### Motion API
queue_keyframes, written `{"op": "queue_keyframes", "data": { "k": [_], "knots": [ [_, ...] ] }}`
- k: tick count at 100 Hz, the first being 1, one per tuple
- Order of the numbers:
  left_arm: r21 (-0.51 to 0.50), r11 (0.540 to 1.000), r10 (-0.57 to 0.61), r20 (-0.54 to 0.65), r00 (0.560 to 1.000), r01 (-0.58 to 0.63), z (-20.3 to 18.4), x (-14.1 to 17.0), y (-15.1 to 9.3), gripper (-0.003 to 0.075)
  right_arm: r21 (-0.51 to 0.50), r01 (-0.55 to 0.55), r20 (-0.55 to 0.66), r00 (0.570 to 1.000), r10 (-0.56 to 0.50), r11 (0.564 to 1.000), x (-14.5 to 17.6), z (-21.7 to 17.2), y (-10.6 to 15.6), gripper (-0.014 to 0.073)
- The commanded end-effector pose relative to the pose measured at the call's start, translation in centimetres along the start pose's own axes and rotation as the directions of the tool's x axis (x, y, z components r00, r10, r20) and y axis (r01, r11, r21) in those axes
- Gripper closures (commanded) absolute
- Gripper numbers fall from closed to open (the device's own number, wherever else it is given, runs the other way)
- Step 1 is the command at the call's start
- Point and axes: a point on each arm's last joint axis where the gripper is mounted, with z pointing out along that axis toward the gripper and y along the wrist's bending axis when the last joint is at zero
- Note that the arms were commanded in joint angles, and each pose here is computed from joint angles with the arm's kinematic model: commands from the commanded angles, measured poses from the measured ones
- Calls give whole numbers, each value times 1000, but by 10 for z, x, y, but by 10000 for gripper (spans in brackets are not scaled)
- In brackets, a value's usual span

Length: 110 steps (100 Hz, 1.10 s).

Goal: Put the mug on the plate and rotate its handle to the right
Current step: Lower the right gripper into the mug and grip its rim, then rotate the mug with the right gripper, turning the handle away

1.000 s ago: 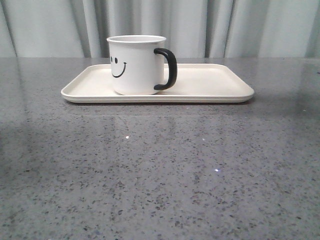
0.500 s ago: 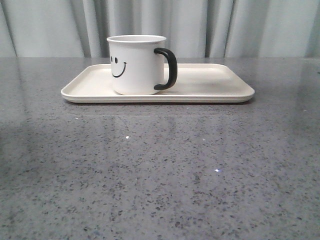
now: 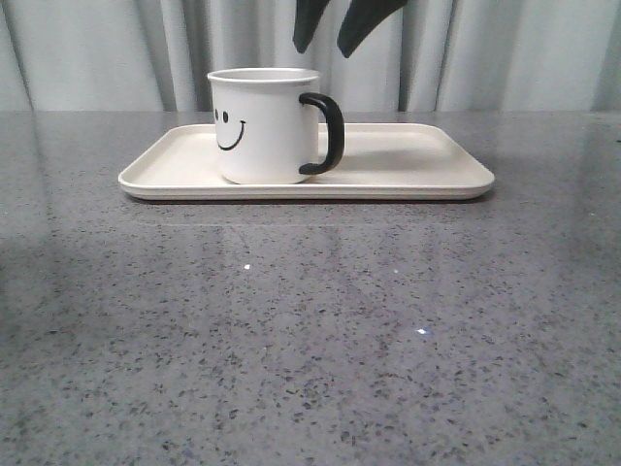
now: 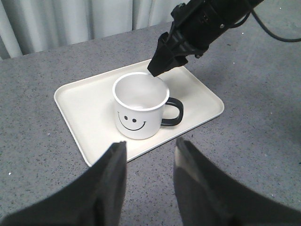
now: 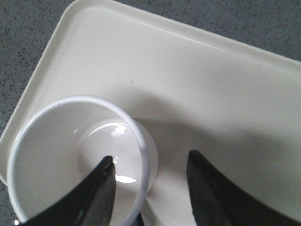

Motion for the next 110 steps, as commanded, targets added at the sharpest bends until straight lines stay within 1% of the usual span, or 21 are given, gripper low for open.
{"op": "queue_keyframes", "data": {
  "k": [1,27,42,49,67,77,78,79,84,91,95,110],
  "knots": [
    [11,1000,-20,109,994,19,-6,-14,-2,480,-35,4,118,993,0,999,-13,-30,8,225],
    [10,1000,-20,117,993,19,-6,-15,-2,480,-56,-18,79,997,23,998,-11,-7,7,225],
    [10,1000,-20,120,993,19,-6,-15,-2,480,-59,-21,76,997,25,998,-11,-5,7,232],
    [9,1000,-20,122,992,19,-6,-16,-2,480,-57,-19,79,997,24,998,-11,-5,7,272],
    [9,1000,-20,126,992,19,-6,-16,-2,480,-53,-21,69,997,24,998,-10,0,6,405],
    [9,1000,-20,128,992,19,-6,-16,-2,480,-54,-20,75,997,25,998,-11,0,6,503],
    [9,1000,-20,130,991,19,-6,-16,-2,480,-54,-20,75,997,25,998,-11,0,6,527],
    [9,1000,-20,130,991,19,-6,-16,-2,480,-54,-20,75,997,25,998,-11,0,6,527],
    [8,1000,-20,134,991,19,-6,-17,-2,480,-54,-20,75,997,25,998,-11,0,6,589],
    [8,1000,-20,134,991,19,-6,-17,-2,480,-55,-21,74,997,25,998,-11,0,6,651],
    [8,1000,-20,134,991,19,-6,-17,-2,480,-55,-21,74,997,25,998,-11,0,6,669],
    [8,1000,-20,134,991,19,-6,-17,-2,480,-49,-10,62,998,13,999,-10,-2,6,664]
  ]
}}
